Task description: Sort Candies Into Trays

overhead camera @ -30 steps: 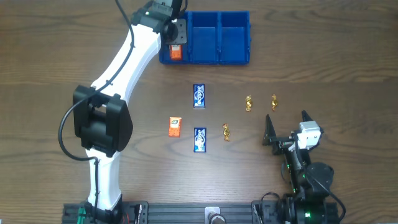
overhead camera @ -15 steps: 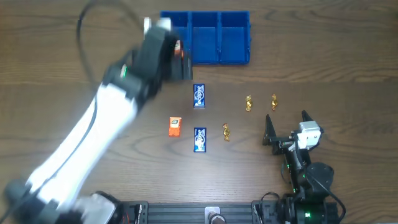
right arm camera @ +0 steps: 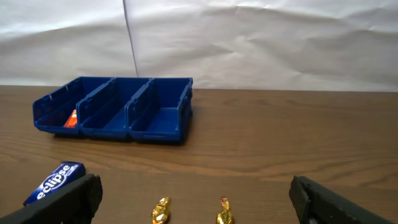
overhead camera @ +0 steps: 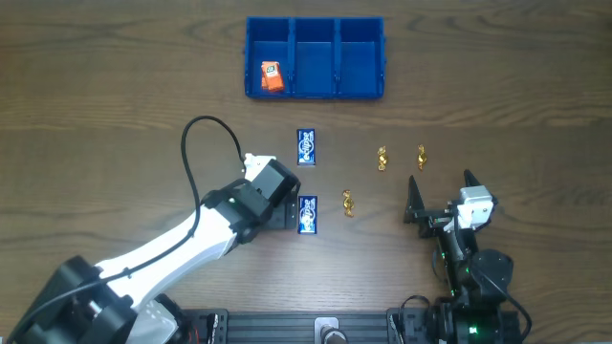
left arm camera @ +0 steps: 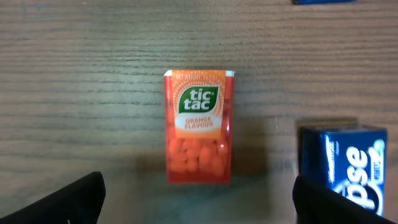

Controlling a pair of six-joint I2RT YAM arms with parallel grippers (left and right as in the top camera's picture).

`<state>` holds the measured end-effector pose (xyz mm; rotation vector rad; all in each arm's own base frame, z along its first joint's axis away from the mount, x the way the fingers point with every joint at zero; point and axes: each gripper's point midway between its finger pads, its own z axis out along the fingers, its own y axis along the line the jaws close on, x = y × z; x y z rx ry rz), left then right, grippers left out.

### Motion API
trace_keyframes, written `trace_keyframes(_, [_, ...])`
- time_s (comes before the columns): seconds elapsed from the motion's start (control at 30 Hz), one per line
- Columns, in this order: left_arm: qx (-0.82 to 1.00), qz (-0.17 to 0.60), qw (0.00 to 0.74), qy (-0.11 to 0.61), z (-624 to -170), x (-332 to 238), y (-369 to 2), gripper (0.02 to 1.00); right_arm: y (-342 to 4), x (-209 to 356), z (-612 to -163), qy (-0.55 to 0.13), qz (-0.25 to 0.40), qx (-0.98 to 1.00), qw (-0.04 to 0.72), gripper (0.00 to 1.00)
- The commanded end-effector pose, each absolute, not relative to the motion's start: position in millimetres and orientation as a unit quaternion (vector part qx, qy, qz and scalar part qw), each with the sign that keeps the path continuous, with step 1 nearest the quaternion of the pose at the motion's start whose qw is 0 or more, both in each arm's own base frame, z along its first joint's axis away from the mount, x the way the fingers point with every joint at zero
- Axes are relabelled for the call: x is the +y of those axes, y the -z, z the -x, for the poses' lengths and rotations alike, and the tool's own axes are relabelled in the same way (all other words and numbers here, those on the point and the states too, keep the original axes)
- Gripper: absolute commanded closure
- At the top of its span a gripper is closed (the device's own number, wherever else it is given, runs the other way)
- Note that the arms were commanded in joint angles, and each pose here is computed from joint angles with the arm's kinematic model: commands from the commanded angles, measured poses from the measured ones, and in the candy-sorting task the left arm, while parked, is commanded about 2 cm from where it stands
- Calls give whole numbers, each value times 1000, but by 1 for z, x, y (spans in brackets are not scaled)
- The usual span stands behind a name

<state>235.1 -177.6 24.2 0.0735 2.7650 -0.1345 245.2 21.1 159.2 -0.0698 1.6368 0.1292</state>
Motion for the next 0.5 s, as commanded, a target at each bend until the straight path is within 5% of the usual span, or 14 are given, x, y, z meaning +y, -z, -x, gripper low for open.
trace_keyframes(0.03, [983,-16,177,36,-237,-178,-10,60,-159,22,-245,-54,36,730,681,3])
trace_keyframes(0.5, [982,3,186,18,-254,-169,6,187,-159,22,-245,-54,36,729,681,1])
